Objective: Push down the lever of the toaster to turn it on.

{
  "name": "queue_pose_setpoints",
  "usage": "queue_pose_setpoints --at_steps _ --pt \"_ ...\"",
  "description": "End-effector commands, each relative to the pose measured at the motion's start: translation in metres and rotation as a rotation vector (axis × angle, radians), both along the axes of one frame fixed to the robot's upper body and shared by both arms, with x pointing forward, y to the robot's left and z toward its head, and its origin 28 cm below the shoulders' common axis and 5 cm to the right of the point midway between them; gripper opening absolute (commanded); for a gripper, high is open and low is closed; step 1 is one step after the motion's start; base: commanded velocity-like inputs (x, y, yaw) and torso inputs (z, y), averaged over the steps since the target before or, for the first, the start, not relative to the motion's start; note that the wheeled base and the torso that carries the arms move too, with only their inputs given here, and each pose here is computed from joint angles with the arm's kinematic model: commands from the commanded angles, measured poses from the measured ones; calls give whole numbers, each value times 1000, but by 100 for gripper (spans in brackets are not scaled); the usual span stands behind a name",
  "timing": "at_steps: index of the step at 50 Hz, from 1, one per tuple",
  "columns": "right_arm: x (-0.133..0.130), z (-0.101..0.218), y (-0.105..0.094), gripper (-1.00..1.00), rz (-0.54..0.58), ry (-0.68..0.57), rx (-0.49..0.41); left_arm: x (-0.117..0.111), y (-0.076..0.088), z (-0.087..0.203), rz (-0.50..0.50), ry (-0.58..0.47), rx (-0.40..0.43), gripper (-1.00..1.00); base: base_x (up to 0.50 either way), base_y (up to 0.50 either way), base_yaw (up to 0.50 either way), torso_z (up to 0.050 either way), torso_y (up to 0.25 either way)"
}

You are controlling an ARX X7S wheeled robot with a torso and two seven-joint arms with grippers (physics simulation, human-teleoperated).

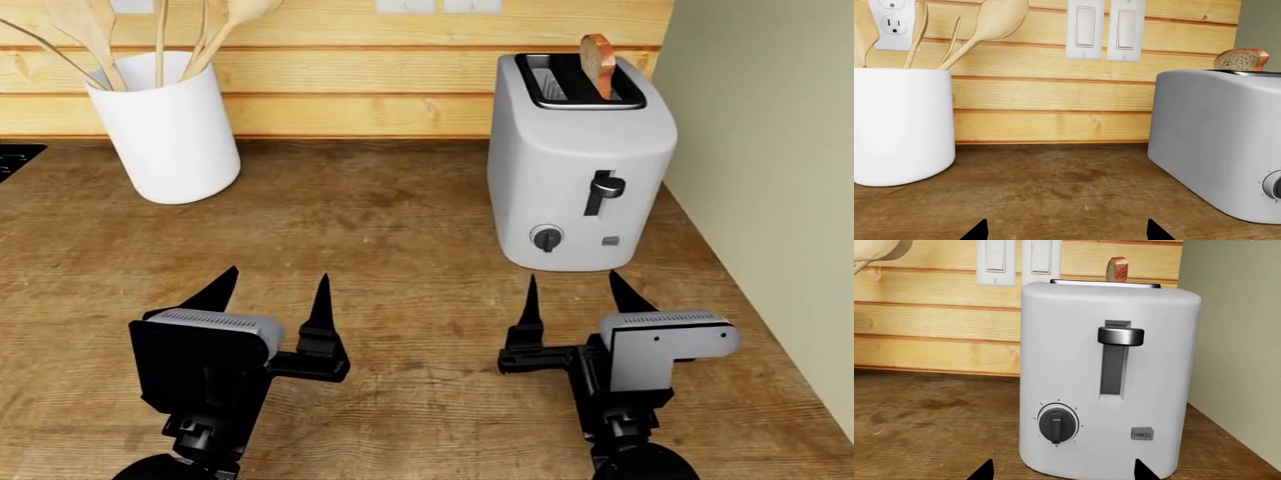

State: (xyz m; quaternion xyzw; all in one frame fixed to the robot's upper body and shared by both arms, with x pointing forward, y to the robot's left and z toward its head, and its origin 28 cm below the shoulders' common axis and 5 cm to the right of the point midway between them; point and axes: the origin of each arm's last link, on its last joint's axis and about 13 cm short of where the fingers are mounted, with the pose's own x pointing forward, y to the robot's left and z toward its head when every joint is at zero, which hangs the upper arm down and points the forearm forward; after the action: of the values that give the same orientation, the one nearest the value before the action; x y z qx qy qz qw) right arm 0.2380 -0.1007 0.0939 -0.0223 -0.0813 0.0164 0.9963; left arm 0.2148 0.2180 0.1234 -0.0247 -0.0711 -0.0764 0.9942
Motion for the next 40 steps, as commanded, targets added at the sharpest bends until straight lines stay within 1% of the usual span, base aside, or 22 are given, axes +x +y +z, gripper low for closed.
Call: queue_pose_setpoints --at_steps 1,7,10,25,31,39,40 --pt "-1 -1 -1 100 -5 0 -5 -1 0 1 1 -1 0 100 0 0 0 0 0" --pt "-3 2 -3 100 -9 -8 -5 -1 0 1 0 -3 0 100 0 0 0 0 0" --pt "-6 7 -7 100 -22 -19 -8 -1 0 0 1 -2 0 100 0 0 0 0 0" --pt "-20 47 -25 100 -95 -118 -19 -2 0 1 -6 -8 3 100 0 0 0 0 0" --pt "-20 65 -31 100 -117 -154 -35 -3 0 2 -8 -10 1 100 0 0 0 0 0" --pt "-12 93 -33 100 -103 -173 -62 -5 1 1 -4 -12 -2 100 0 0 0 0 0" --pt "-12 96 -33 -100 -101 -178 -66 -5 1 0 -4 -12 -3 100 0 0 0 0 0"
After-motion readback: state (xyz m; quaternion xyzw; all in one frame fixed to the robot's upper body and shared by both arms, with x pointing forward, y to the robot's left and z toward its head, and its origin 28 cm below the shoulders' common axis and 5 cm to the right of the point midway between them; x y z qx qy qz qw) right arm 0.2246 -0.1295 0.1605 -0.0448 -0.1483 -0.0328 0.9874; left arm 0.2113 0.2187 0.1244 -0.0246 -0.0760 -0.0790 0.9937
